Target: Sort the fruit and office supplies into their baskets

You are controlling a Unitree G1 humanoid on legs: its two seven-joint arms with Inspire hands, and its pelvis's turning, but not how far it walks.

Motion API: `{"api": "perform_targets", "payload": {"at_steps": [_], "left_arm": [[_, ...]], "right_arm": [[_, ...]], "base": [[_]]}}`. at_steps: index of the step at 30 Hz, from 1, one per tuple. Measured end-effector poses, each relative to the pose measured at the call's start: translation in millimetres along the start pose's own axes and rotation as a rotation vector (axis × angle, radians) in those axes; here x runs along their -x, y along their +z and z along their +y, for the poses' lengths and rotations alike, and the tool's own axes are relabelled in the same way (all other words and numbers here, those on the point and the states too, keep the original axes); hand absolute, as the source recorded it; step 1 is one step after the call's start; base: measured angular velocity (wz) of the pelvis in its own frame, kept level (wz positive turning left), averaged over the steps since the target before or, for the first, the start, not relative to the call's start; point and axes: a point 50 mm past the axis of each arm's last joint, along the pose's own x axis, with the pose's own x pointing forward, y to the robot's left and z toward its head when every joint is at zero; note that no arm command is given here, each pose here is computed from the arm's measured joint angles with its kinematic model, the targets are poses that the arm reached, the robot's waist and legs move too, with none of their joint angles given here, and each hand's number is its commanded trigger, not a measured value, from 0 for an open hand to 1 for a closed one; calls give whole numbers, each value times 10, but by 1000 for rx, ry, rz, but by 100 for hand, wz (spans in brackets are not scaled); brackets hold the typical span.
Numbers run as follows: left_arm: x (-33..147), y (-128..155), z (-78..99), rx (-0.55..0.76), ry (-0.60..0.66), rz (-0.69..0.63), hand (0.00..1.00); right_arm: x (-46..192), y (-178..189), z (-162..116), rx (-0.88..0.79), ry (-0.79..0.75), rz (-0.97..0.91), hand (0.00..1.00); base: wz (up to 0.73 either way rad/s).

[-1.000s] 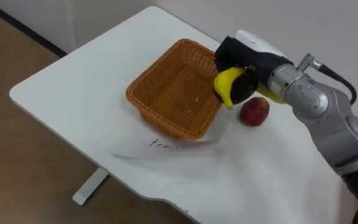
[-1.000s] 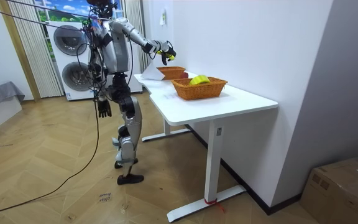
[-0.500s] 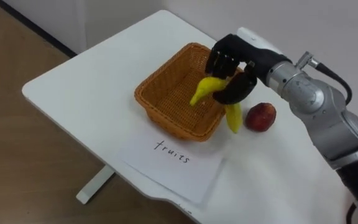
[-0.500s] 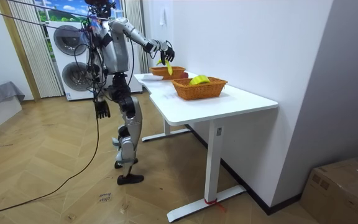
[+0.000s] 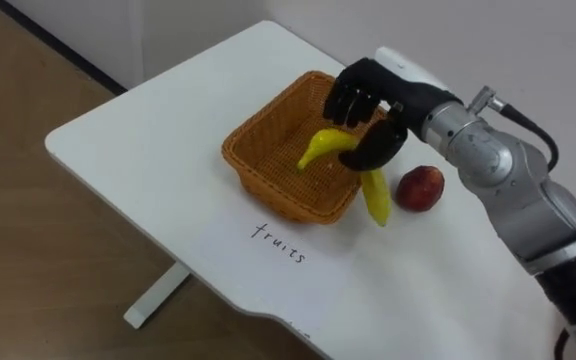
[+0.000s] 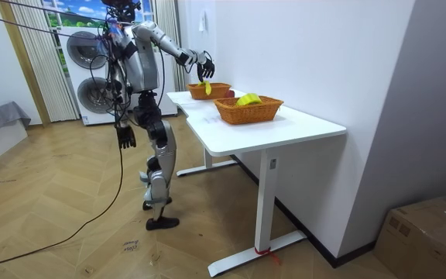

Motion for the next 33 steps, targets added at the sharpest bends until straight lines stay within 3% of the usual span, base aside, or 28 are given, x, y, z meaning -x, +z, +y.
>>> {"api": "perform_targets", "payload": {"at_steps": [15, 16, 17, 19, 33], "left_arm": [[12, -59, -57, -37, -29, 15, 0], [11, -62, -55, -37, -31, 16, 0], [11, -63, -55, -37, -32, 16, 0], [11, -65, -59, -37, -46, 17, 0], [6, -19, -47, -5, -59, 0, 0]], "right_arm": [[-14, 290, -63, 41, -20, -112, 55], [-13, 292, -64, 43, -22, -112, 42], [-13, 292, -65, 43, -23, -112, 16], [-15, 294, -60, 45, -22, -112, 0], [-66, 262, 154, 40, 62, -95, 0]], "base": [[0], [0], [0], [0], [0]]}}
